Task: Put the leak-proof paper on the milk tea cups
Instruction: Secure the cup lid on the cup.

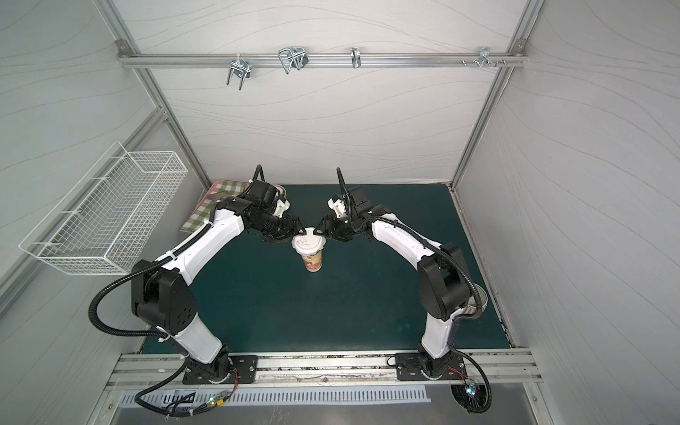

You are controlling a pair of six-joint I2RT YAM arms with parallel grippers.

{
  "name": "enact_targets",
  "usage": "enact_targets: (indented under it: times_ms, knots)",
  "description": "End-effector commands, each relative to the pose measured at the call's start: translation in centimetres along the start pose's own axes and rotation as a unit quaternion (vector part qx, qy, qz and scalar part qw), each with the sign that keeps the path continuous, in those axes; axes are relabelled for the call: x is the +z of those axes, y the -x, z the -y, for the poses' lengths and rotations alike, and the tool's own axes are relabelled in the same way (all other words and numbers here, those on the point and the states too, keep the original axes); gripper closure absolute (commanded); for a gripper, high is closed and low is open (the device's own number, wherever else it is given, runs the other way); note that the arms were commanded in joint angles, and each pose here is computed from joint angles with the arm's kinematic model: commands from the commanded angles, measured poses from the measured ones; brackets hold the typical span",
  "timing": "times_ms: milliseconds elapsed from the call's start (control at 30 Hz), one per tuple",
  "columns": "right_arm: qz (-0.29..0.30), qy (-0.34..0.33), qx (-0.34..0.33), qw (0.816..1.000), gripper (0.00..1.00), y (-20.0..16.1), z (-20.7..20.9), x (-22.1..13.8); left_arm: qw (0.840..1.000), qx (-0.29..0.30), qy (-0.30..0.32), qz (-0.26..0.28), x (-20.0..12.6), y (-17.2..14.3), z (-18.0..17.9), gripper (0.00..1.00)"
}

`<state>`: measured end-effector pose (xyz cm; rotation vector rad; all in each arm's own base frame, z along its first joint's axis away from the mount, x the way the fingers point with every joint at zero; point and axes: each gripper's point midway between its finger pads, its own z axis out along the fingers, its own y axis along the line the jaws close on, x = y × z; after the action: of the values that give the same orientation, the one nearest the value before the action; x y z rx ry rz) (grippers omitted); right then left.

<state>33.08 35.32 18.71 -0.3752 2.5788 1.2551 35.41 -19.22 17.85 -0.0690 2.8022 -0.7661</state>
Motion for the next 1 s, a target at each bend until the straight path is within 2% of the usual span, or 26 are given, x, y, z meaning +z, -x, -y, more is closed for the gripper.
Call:
enact_targets:
  times_ms: [0,967]
  knots:
    - [-0.003,-0.008,0.007,1.0,0.43,0.3,0.5,0.3,1.0,0.012,0.002,0.012,-0.5,1.1,0.3,0.22]
    - [-0.025,-0.023,0.028,0.999,0.43,-1.0,2.5,1.2,1.0,0.0,0.015,-0.006,0.9,0.4,-1.2,0.23]
